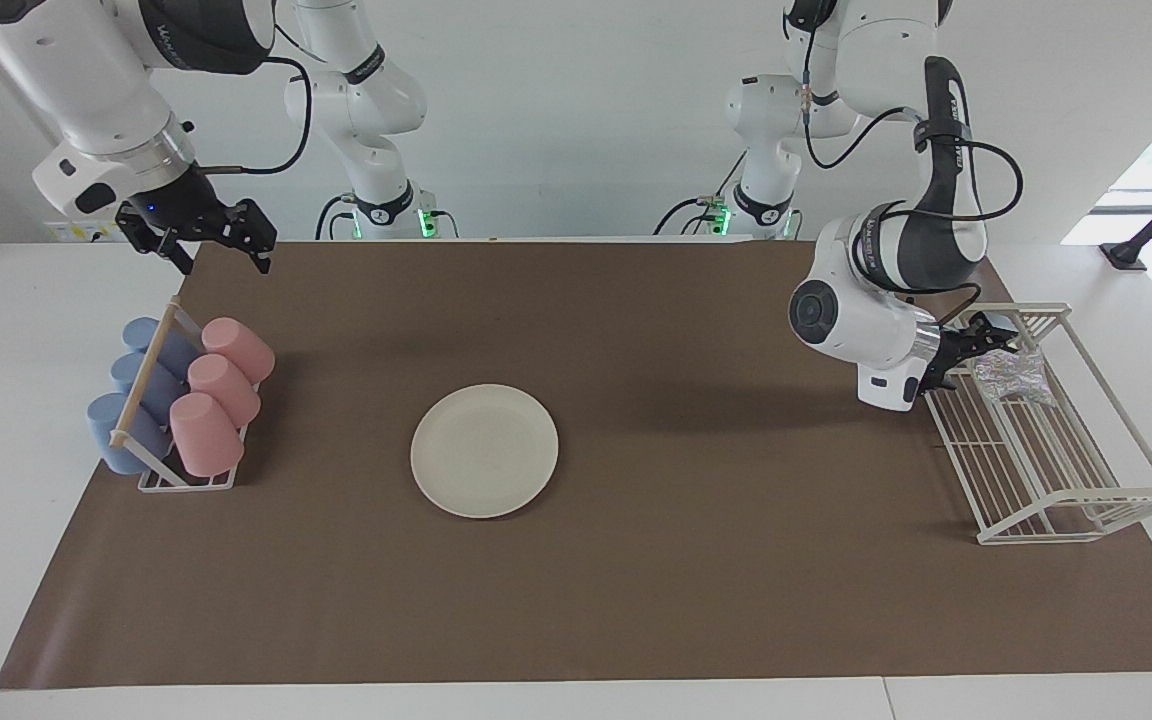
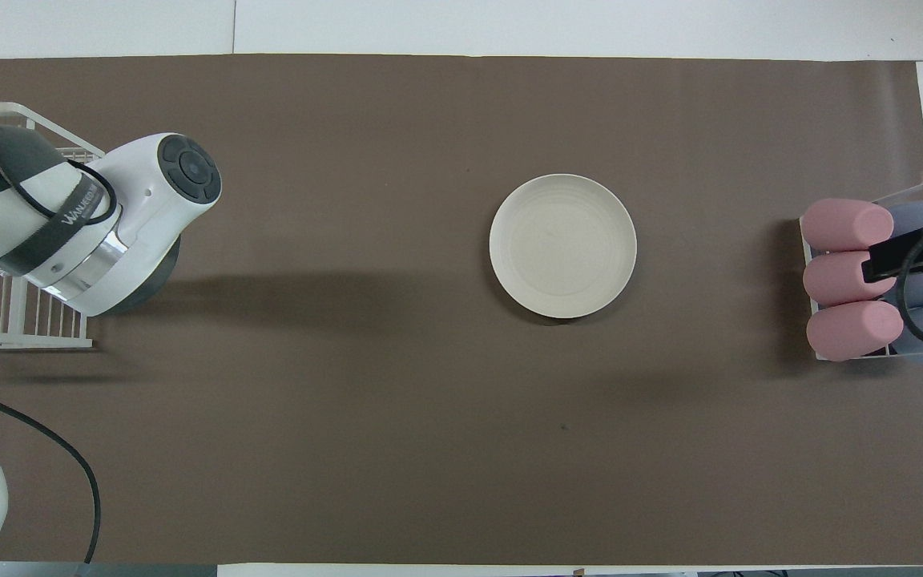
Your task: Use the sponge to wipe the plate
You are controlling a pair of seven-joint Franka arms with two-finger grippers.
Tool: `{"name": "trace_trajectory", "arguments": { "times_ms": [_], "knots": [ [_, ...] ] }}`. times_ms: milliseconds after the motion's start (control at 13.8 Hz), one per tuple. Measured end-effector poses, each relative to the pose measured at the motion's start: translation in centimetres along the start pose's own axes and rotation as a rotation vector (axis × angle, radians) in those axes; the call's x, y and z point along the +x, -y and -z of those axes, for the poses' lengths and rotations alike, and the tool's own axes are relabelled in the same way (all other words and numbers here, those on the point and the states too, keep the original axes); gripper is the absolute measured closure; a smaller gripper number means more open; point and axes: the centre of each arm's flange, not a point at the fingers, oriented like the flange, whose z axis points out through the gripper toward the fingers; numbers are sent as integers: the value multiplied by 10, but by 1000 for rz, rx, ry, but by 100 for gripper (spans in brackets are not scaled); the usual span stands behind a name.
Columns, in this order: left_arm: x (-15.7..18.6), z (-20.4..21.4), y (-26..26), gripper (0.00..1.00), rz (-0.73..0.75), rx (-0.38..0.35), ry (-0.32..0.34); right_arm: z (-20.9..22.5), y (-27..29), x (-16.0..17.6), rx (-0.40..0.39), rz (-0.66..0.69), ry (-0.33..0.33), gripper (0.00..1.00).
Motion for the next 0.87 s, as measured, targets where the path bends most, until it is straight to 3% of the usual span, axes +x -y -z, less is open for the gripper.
{"name": "trace_trajectory", "arguments": {
  "times_ms": [363,581,872],
  "knots": [
    [7,27,89,0,32,-330,47,0,2,0,0,4,0,0],
    [-8,40,126,0,76,-598,78,0,3,0,-1,6,-1,0],
    [-42,84,174,0,127,-846,44,1,3,0,-1,6,-2,0]
  ]
}}
